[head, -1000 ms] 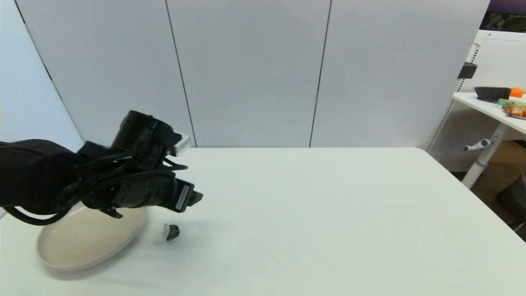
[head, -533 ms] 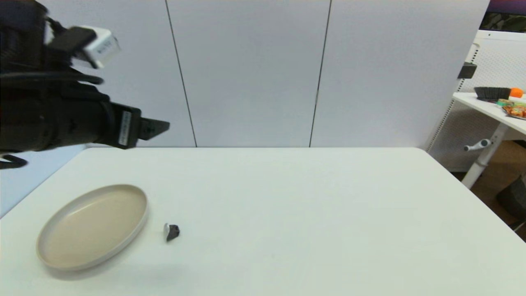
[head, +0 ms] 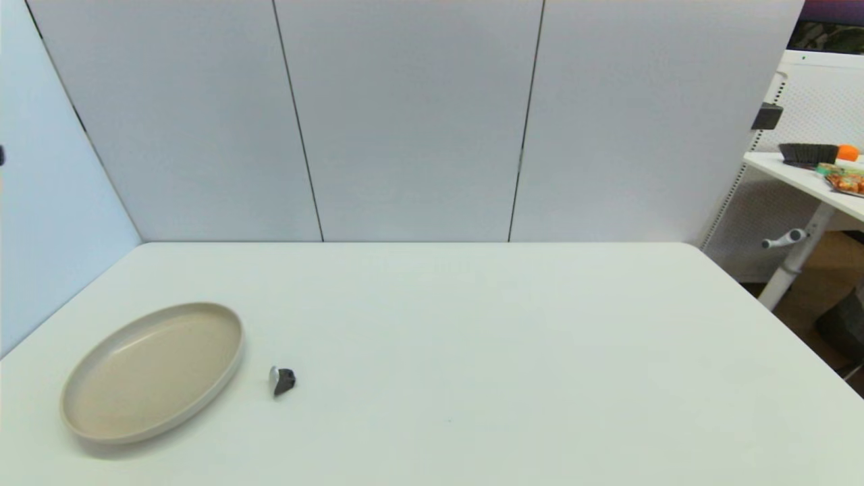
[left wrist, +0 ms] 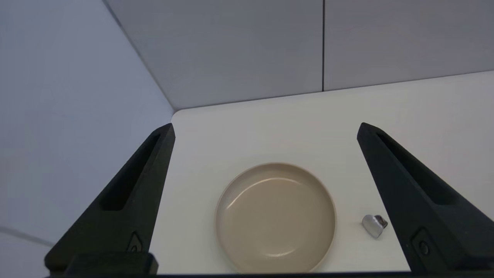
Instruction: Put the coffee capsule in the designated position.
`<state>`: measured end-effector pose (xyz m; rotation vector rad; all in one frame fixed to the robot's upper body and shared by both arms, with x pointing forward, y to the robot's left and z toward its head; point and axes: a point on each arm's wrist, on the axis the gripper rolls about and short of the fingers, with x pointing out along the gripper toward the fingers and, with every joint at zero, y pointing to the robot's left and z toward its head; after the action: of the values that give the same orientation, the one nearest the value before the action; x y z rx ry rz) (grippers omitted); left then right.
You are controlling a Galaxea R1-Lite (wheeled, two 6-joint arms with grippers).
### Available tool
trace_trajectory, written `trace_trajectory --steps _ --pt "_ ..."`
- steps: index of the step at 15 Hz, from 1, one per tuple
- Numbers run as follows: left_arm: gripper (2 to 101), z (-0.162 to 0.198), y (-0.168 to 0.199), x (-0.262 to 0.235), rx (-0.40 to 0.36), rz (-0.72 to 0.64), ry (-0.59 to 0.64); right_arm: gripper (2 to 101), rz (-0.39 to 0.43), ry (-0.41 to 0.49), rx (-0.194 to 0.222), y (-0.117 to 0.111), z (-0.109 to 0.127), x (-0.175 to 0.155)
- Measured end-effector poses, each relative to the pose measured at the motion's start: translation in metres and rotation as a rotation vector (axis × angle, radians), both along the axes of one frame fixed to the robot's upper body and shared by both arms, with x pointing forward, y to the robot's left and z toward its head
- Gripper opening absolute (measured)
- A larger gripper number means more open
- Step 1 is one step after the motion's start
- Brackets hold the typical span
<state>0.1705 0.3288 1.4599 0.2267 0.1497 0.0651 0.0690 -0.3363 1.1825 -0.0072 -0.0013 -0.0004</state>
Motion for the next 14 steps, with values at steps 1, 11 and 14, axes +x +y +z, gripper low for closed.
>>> trace_trajectory --steps 1,11,14 --pt "95.9 -0.007 0.003 -0.012 -0.006 0.003 -0.005 97.1 0.0 0.0 0.0 0.0 0.0 0.0" --pt "97.0 -0.178 0.007 -0.104 -0.046 -0.045 0.065 97.1 0.0 0.0 0.0 0.0 0.0 0.0" --pt "97.1 -0.222 0.006 -0.098 -0.056 -0.094 0.024 97.1 0.0 0.0 0.001 0.0 0.0 0.0"
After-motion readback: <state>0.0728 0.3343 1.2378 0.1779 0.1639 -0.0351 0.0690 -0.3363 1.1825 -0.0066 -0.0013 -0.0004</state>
